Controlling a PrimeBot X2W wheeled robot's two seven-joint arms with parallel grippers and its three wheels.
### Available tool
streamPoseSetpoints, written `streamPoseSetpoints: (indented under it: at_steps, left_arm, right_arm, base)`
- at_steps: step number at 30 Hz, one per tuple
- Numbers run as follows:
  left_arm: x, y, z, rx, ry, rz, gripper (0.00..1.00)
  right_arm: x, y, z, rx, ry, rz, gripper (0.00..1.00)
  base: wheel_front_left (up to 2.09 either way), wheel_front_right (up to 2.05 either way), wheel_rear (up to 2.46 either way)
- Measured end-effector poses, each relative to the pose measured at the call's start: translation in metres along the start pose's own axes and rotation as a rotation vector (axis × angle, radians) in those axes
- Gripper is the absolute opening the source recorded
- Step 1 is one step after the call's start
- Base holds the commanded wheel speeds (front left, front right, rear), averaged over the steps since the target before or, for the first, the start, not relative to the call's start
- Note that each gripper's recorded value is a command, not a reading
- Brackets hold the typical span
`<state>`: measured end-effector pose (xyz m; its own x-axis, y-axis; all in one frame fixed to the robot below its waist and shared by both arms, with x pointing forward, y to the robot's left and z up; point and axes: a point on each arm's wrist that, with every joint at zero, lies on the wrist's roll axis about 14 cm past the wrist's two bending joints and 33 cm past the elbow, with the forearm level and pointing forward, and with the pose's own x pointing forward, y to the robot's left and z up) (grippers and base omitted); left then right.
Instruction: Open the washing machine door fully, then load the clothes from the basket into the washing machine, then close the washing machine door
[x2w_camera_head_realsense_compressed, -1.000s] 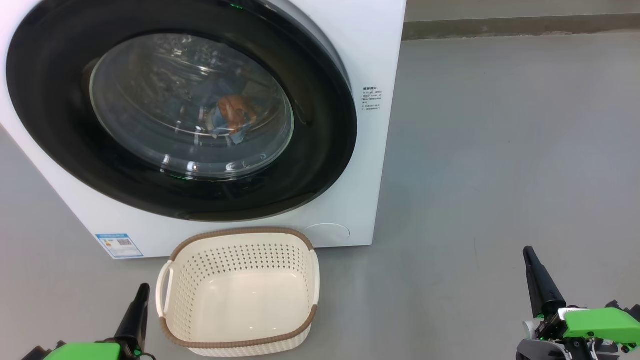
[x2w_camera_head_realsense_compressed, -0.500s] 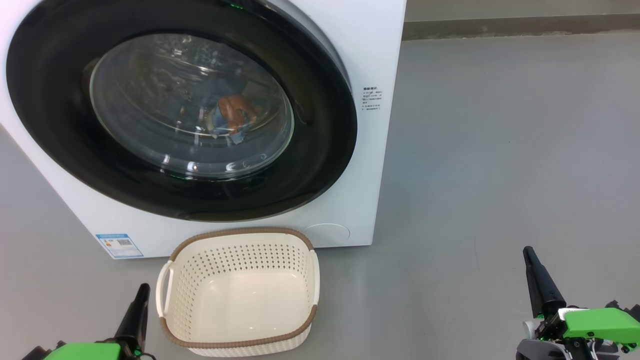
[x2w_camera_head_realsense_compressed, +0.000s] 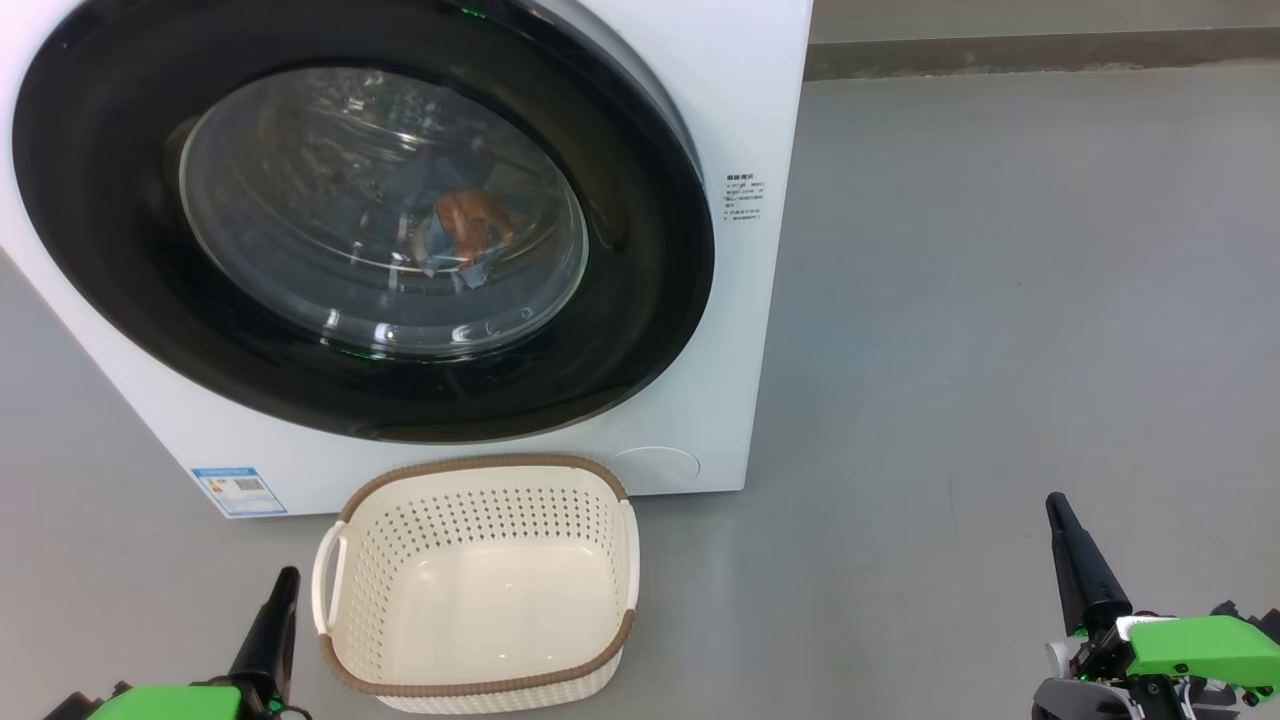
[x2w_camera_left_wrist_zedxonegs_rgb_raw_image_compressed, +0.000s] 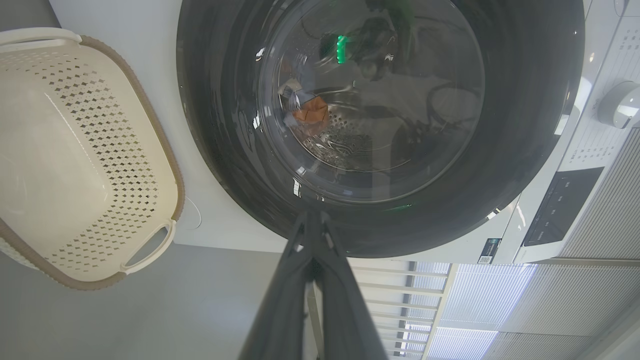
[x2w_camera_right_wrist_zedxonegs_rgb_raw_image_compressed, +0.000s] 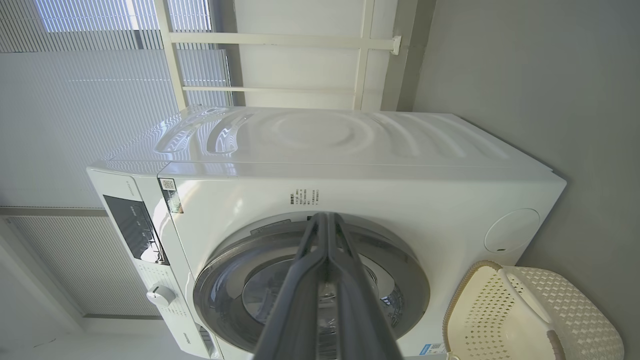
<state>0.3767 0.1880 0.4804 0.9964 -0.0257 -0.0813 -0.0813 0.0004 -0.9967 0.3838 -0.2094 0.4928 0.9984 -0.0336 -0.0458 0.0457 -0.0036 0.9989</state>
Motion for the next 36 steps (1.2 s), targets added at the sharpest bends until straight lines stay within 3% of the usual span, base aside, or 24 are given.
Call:
streamPoseSetpoints:
  at_steps: [36]
  left_arm:
    - [0.0000, 0.0001, 0.0000, 0.000, 0.000, 0.000, 0.00]
  right_arm:
    - [0.0000, -0.0002, -0.0007, 0.003, 0.000, 0.000, 0.00]
  base:
    - [0.00, 0.00, 0.00]
